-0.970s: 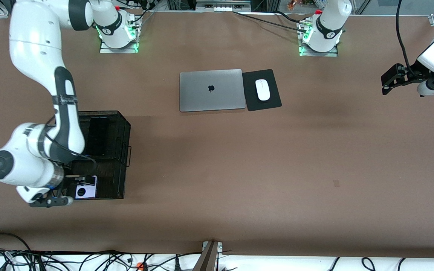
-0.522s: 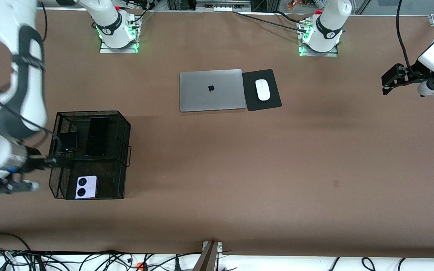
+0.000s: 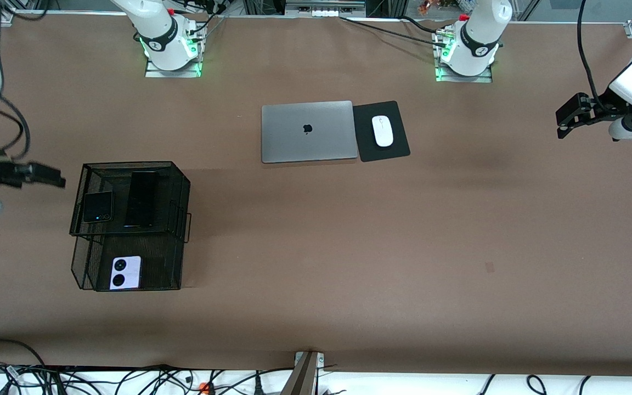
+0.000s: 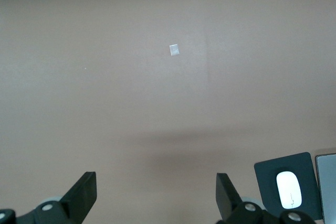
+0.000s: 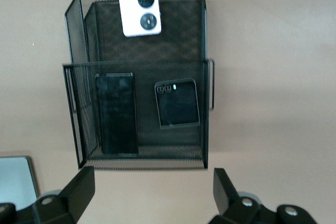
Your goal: Place phones with both arms
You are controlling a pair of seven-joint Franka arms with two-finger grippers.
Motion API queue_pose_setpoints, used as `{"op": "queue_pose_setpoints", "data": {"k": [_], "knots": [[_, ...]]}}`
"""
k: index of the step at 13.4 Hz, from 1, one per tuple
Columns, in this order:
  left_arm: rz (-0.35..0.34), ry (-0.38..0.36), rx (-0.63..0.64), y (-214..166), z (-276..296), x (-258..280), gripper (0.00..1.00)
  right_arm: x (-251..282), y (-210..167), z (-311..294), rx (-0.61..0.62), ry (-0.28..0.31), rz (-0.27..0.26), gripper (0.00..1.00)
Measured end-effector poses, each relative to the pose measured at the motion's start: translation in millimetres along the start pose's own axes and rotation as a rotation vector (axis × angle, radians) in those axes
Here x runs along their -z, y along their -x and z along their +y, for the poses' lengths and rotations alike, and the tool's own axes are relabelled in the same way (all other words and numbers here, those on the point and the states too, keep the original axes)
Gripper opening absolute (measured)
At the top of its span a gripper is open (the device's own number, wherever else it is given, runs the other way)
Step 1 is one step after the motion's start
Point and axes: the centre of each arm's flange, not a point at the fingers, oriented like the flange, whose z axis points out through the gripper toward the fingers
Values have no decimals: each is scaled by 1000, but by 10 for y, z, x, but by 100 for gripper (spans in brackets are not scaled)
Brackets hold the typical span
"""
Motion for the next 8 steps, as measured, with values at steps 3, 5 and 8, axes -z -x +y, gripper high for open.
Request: {"op": "queue_pose_setpoints", "data": {"k": [3,5,8], "knots": [[0,0,0,0,0,0,100,81,348,87,-11,17,9,100],[0,0,0,0,0,0,100,138,429,85,-35,35,15,100],[0,0,0,0,-1,0,100,291,519,11,-70,65,31,100]]}}
